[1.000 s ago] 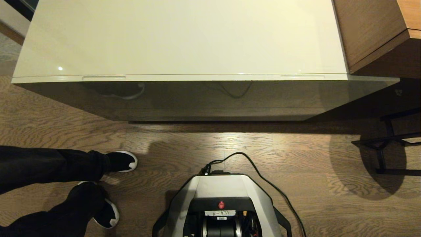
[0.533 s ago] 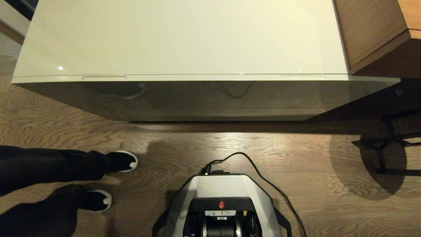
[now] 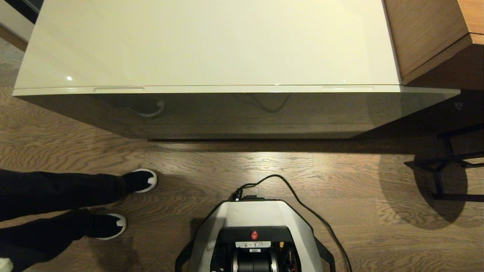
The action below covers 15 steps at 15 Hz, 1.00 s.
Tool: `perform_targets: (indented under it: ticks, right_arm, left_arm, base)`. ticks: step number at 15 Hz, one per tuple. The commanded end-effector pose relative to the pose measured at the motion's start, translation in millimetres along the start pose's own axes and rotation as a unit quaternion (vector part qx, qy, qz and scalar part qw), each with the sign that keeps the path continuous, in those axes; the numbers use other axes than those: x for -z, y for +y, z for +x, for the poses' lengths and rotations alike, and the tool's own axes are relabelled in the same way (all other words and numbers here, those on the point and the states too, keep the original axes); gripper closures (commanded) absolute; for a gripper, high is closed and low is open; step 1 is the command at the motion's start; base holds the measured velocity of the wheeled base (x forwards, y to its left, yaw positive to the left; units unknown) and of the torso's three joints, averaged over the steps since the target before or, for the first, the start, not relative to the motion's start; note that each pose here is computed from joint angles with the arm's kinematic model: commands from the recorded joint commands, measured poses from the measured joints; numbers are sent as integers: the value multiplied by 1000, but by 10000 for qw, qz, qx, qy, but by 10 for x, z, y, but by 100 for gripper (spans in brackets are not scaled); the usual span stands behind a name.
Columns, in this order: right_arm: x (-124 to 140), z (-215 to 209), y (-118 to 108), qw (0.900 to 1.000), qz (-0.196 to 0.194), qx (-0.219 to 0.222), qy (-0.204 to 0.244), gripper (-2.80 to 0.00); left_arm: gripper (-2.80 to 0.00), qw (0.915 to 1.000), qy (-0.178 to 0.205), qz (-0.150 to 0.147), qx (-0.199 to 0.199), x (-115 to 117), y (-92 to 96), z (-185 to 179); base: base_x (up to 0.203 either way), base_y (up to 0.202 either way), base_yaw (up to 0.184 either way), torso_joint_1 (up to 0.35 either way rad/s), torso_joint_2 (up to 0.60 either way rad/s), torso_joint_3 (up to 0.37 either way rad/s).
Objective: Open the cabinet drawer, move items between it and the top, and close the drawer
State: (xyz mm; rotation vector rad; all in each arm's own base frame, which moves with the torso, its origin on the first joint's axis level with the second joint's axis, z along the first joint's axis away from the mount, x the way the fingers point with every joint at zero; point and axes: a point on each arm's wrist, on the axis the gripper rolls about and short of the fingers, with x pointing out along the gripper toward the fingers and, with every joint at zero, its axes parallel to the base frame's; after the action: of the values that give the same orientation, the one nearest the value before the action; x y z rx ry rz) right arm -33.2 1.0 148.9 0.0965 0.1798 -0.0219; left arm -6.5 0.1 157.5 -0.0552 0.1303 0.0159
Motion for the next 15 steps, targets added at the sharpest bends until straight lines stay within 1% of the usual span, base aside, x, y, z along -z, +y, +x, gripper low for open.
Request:
perform_targets:
  ticks: [1,2,3,4,5,6,7,8,9,10,11,13,14,15]
  right_arm:
    - [317,-51,-46,9993,-247,159,-224,0]
    - [380,-46,-53,9992,-297,167,-200,0]
    - [324,-69,-48,9991,-330,163,-230,0]
    - [191,-134,-35,9985,-335,144,-412,0]
    - [-11,-200,-15,9980,-152,94,-599,0]
    - [-258,-214,11,9980,52,47,-629,0]
    - [-497,-152,36,9985,223,15,-496,0]
    - [-743,21,66,9993,335,-93,-128,0]
    - [-990,344,102,9976,452,-218,472,0]
    - [-1137,625,130,9937,541,-318,932,0]
    - [-1252,959,169,9865,632,-458,1439,0]
    - [-1317,1514,281,9690,726,-761,2237,0]
    - [-1286,1763,359,9591,719,-903,2584,0]
    - [-1247,2001,456,9506,694,-1051,2837,0]
  left_arm:
    - [0,9987,-477,183,53,428,24,-182]
    - [0,9982,-543,244,40,570,33,-195]
    - [0,9975,-649,289,14,596,35,-222]
    - [0,9972,-682,310,-7,563,35,-239]
    - [0,9972,-721,216,-28,435,29,-267]
    - [0,9973,-720,93,-55,213,18,-287]
    - [0,9983,-573,-19,-87,-1,7,-247]
    - [0,9994,-257,-166,-136,-242,-6,-122]
    - [0,9990,264,-304,-201,-493,-20,145]
    - [0,9965,698,-396,-254,-653,-30,421]
    - [0,9918,1146,-480,-295,-784,-40,762]
    - [0,9808,1837,-566,-342,-868,-49,1358]
    - [0,9753,2108,-559,-352,-855,-51,1606]
    - [0,9717,2277,-529,-341,-835,-53,1848]
  base:
    - [0,0,0,0,0,0]
    - [0,0,0,0,0,0]
    - [0,0,0,0,0,0]
    - [0,0,0,0,0,0]
    - [0,0,0,0,0,0]
    - [0,0,0,0,0,0]
    - [0,0,0,0,0,0]
    - [0,0,0,0,0,0]
    - [0,0,0,0,0,0]
    - [0,0,0,0,0,0]
    - [0,0,0,0,0,0]
    - [0,0,0,0,0,0]
    - [0,0,0,0,0,0]
    - [0,0,0,0,0,0]
